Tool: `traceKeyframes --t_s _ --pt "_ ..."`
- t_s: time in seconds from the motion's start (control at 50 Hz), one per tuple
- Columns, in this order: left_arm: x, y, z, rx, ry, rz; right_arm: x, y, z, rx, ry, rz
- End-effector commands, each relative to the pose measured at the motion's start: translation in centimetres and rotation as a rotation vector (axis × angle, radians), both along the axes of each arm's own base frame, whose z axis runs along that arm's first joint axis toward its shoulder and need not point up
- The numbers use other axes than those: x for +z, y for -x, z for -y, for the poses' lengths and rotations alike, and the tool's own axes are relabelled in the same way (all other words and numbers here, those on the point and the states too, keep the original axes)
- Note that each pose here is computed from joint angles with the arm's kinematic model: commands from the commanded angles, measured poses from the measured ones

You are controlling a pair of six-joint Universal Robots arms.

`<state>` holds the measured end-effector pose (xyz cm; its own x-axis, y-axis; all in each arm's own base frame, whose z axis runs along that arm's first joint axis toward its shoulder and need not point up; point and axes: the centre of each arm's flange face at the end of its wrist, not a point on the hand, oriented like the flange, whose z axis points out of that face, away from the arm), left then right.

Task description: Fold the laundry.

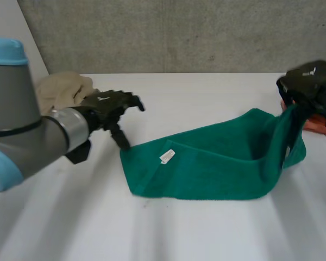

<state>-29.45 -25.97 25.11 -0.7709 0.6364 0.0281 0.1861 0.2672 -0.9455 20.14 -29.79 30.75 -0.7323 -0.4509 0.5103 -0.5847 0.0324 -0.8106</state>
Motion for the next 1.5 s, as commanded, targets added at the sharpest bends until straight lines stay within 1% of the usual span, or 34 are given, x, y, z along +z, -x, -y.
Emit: traceKeyframes --t_s 0.02,0.04,0.12,0.2,0.3,0.4,0.5,0.52,0.58,0.6,0.66,0.68,0.72,0.78,0.8,0.82,0.84,0.86,0.88,0.9,0.94,0.96,1.0,1.04,1.08,1.12,1.14,1.18,1.24,1.26,1.28,1.32,1.38,1.5 --pt "-0.8 4.6 -1.0 -0.071 0.049 0.003 5.6 -1.7 -4.0 0.093 0.173 0.103" --pt "-1.4 5.5 -0.9 -0.079 0.046 0.015 7.1 -2.0 -4.9 0.113 0.218 0.137" --pt "-3.1 7.3 -0.6 -0.077 0.025 0.044 10.2 -2.2 -6.8 0.150 0.312 0.228" --pt "-5.1 9.0 -0.7 -0.101 -0.004 0.067 12.4 -2.2 -8.2 0.175 0.364 0.296" --pt "-6.7 10.8 -1.6 -0.163 -0.025 0.074 14.1 -2.6 -9.5 0.219 0.399 0.353" --pt "-7.3 11.5 -1.9 -0.177 -0.030 0.070 14.1 -2.8 -9.3 0.219 0.401 0.353" --pt "-5.3 10.7 -1.4 -0.136 -0.051 0.024 11.6 -2.3 -6.4 0.150 0.336 0.307" --pt "-3.7 10.1 -1.2 -0.116 -0.037 0.004 10.6 -1.9 -5.5 0.124 0.312 0.283" --pt "-1.7 8.8 -0.2 -0.069 -0.006 -0.009 8.9 -1.5 -3.8 0.090 0.282 0.239" --pt "-0.4 7.5 1.0 -0.018 0.038 -0.011 7.7 -1.4 -2.9 0.078 0.261 0.211" --pt "1.5 5.4 3.5 0.068 0.135 -0.004 5.9 -1.5 -1.4 0.064 0.237 0.168" --pt "2.5 4.1 4.9 0.110 0.187 0.006 5.2 -1.5 -0.9 0.057 0.226 0.155" --pt "3.5 2.5 6.8 0.149 0.253 0.036 3.1 -1.6 1.3 0.013 0.207 0.109" --pt "5.0 1.8 8.3 0.137 0.348 0.054 2.0 -1.9 3.8 -0.046 0.244 0.101" --pt "5.4 1.7 8.8 0.137 0.380 0.052 2.0 -2.2 4.9 -0.069 0.281 0.112" --pt "6.5 1.7 10.0 0.147 0.458 0.026 2.2 -2.4 6.1 -0.096 0.330 0.135" --pt "7.2 1.5 10.6 0.161 0.498 0.002 2.6 -2.7 6.7 -0.115 0.371 0.159" --pt "8.7 1.2 11.8 0.191 0.576 -0.063 3.4 -3.2 7.7 -0.151 0.456 0.227" --pt "9.4 1.1 12.2 0.200 0.607 -0.091 3.7 -3.5 8.2 -0.165 0.496 0.265" --pt "11.0 1.2 12.5 0.208 0.673 -0.166 4.1 -3.9 8.7 -0.185 0.561 0.340" --pt "11.8 1.5 12.5 0.210 0.705 -0.226 4.5 -4.4 9.0 -0.181 0.622 0.406" --pt "12.2 1.8 12.4 0.211 0.722 -0.271 4.7 -4.9 9.0 -0.159 0.665 0.461" --pt "11.2 2.1 12.3 0.224 0.686 -0.290 4.3 -5.5 8.9 -0.136 0.691 0.490" --pt "10.0 1.9 12.3 0.254 0.652 -0.268 2.5 -6.2 8.5 -0.109 0.669 0.477" --pt "7.9 1.2 12.7 0.305 0.610 -0.207 0.5 -6.6 8.0 -0.097 0.616 0.443" --pt "6.3 0.7 12.8 0.328 0.577 -0.156 -1.1 -6.7 7.6 -0.094 0.573 0.417" --pt "4.5 0.3 12.7 0.337 0.537 -0.104 -2.7 -6.7 7.3 -0.093 0.529 0.388" --pt "2.3 0.1 12.5 0.327 0.482 -0.051 -4.8 -6.8 6.8 -0.091 0.471 0.349" --pt "-1.8 -0.1 11.4 0.289 0.376 0.022 -9.4 -6.7 5.6 -0.077 0.338 0.250" --pt "-3.8 -0.1 10.7 0.263 0.324 0.054 -9.9 -6.7 5.5 -0.074 0.323 0.240" --pt "-4.7 -0.1 10.4 0.251 0.298 0.068 -12.0 -6.8 4.8 -0.062 0.262 0.197" --pt "-7.1 -0.5 9.4 0.220 0.225 0.109 -13.8 -6.7 4.1 -0.053 0.210 0.159" --pt "-8.8 -1.1 8.3 0.199 0.164 0.154 -15.4 -6.6 3.3 -0.046 0.159 0.115" --pt "-8.5 -2.4 6.6 0.167 0.081 0.221 -16.3 -6.3 2.5 -0.041 0.119 0.076"
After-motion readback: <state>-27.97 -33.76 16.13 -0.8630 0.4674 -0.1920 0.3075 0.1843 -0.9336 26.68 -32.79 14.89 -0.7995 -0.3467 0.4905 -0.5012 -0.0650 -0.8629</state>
